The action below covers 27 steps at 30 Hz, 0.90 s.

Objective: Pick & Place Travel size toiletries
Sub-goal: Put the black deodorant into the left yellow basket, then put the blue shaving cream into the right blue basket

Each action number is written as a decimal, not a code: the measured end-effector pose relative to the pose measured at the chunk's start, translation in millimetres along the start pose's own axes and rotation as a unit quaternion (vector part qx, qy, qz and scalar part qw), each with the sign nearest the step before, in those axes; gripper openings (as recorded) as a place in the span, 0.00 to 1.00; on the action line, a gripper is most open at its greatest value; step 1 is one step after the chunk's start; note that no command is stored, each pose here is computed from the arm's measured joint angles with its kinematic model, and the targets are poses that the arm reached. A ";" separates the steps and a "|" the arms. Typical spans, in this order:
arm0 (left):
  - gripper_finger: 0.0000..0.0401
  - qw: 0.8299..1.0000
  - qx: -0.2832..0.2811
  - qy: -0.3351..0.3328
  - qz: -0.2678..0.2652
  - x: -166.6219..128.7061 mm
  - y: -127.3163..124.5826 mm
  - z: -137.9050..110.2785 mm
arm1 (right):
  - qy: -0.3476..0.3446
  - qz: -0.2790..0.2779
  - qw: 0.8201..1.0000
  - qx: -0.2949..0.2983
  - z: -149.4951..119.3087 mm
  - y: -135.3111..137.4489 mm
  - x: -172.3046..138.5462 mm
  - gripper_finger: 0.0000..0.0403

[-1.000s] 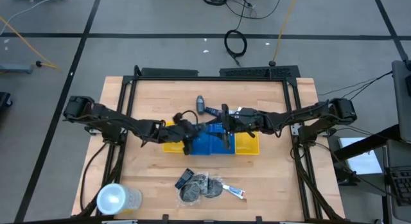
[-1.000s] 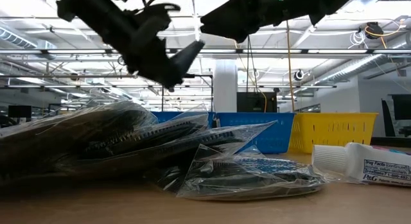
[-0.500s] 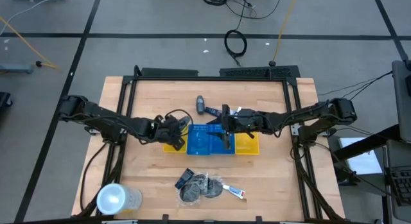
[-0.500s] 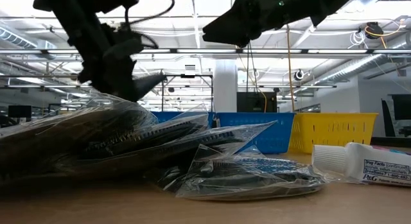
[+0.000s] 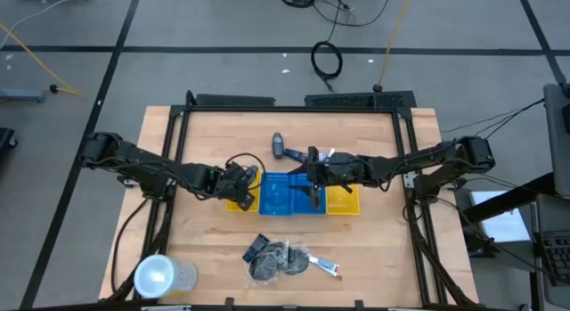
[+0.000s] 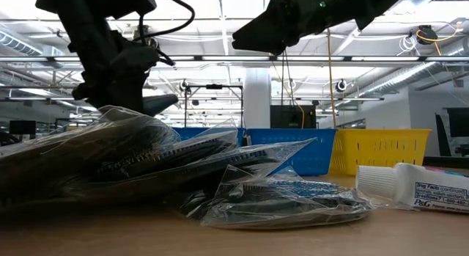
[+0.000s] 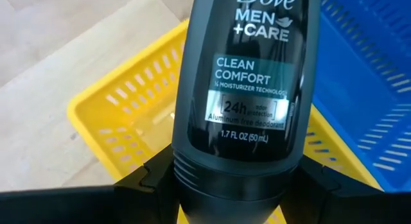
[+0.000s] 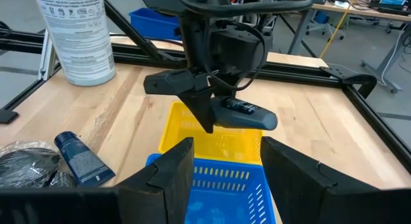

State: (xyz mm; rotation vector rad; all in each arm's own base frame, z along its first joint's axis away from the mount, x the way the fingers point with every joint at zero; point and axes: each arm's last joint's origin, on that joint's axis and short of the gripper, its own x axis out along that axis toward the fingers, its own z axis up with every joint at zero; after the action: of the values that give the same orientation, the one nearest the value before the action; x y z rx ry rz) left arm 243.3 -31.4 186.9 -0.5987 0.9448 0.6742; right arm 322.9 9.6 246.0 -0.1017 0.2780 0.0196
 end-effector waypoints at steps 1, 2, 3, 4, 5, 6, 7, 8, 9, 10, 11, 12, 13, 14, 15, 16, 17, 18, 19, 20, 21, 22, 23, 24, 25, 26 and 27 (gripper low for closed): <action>0.48 1.000 -0.002 0.002 -0.001 -0.1 -0.2 -0.3 | 0.000 0.000 1.000 0.000 0.0 0.0 0.0 0.43; 0.48 1.000 -0.003 0.003 -0.002 -0.2 -0.5 -0.7 | 0.000 0.000 1.000 0.000 0.0 0.0 0.0 0.43; 0.48 1.000 -0.003 0.002 -0.002 -0.3 -0.6 -0.8 | 0.000 0.000 1.000 0.000 0.0 0.0 0.0 0.43; 0.48 1.000 -0.003 0.003 -0.003 -0.3 -0.7 -0.9 | 0.000 0.000 1.000 0.000 0.0 0.0 0.0 0.43; 0.48 1.000 -0.003 0.003 -0.003 -0.3 -0.7 -0.9 | 0.000 0.000 1.000 0.000 0.0 0.0 0.0 0.43; 0.49 1.000 -0.003 0.003 -0.003 -0.3 -0.7 -0.9 | 0.000 0.000 1.000 0.000 0.0 0.0 0.0 0.43; 0.51 1.000 -0.003 0.004 -0.004 -0.3 -0.7 -1.0 | 0.000 0.000 1.000 0.000 0.0 0.0 0.0 0.43; 0.52 1.000 -0.003 0.004 -0.004 -0.3 -0.8 -1.0 | 0.000 0.000 1.000 0.000 0.0 0.0 0.0 0.43; 0.54 1.000 -0.002 0.004 -0.004 -0.4 -0.8 -1.1 | 0.000 0.000 1.000 0.000 0.0 0.0 0.0 0.43; 0.55 1.000 -0.001 0.005 -0.004 -0.4 -1.0 -1.3 | 0.000 0.000 1.000 0.000 0.0 0.0 0.0 0.43; 0.57 1.000 -0.001 0.005 -0.004 -0.4 -1.0 -1.3 | 0.000 0.000 1.000 0.000 0.0 0.0 0.0 0.43; 0.58 1.000 -0.001 0.005 -0.004 -0.4 -1.0 -1.3 | 0.000 0.000 1.000 0.000 -0.1 0.0 0.0 0.43; 0.59 1.000 -0.001 0.005 -0.004 -0.4 -1.0 -1.3 | 0.000 0.000 1.000 0.000 -0.1 0.0 0.0 0.44; 0.59 1.000 -0.001 0.004 -0.004 -0.4 -1.0 -1.3 | 0.001 0.000 1.000 0.000 -0.1 0.0 0.0 0.44; 0.60 1.000 -0.001 0.004 -0.004 -0.4 -1.0 -1.3 | 0.001 0.000 1.000 0.000 -0.1 0.0 0.0 0.43; 0.61 1.000 -0.001 0.004 -0.004 -0.4 -1.0 -1.3 | 0.001 0.000 1.000 0.000 -0.1 0.0 0.0 0.43; 0.61 1.000 -0.001 0.004 -0.004 -0.4 -1.0 -1.3 | 0.000 0.000 1.000 0.000 -0.1 0.0 0.0 0.43; 0.61 1.000 0.000 0.004 -0.004 -0.4 -1.0 -1.3 | 0.001 0.000 1.000 0.000 -0.1 0.0 0.0 0.43; 0.61 1.000 0.000 0.004 -0.004 -0.4 -1.0 -1.3 | 0.001 0.000 1.000 0.000 -0.1 0.0 0.0 0.43; 0.61 1.000 0.000 0.004 -0.004 -0.4 -1.0 -1.3 | 0.001 0.000 1.000 0.000 -0.1 0.0 0.0 0.43; 0.61 1.000 0.001 0.004 -0.004 -0.4 -1.0 -1.3 | 0.001 0.000 1.000 0.000 -0.1 0.0 0.0 0.43; 0.61 1.000 0.004 0.004 -0.004 -0.4 -1.0 -1.3 | 0.001 0.000 1.000 0.000 -0.1 0.0 0.0 0.43; 0.61 1.000 0.006 0.004 -0.004 -0.4 -1.0 -1.3 | 0.001 0.000 1.000 0.000 -0.1 0.0 0.0 0.43; 0.61 1.000 0.009 0.004 -0.004 -0.4 -1.0 -1.3 | 0.001 0.000 1.000 0.000 -0.1 0.0 0.0 0.43; 0.61 1.000 0.011 0.004 -0.006 -0.4 -1.2 -1.2 | 0.001 0.000 1.000 0.000 -0.1 0.0 0.0 0.44; 0.61 1.000 0.012 0.007 -0.012 -0.6 -2.3 -1.6 | 0.001 0.000 1.000 0.000 -0.1 0.0 0.0 0.44; 0.61 1.000 0.016 0.008 -0.023 -1.0 -4.4 -2.0 | 0.001 0.001 1.000 0.001 -0.1 0.4 0.0 0.44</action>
State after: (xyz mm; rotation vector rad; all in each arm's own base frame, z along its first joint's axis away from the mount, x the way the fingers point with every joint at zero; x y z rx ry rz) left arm 245.1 -35.9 187.6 -0.5973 0.9531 0.6129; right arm 322.9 10.0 245.8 -0.0989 0.2798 0.0205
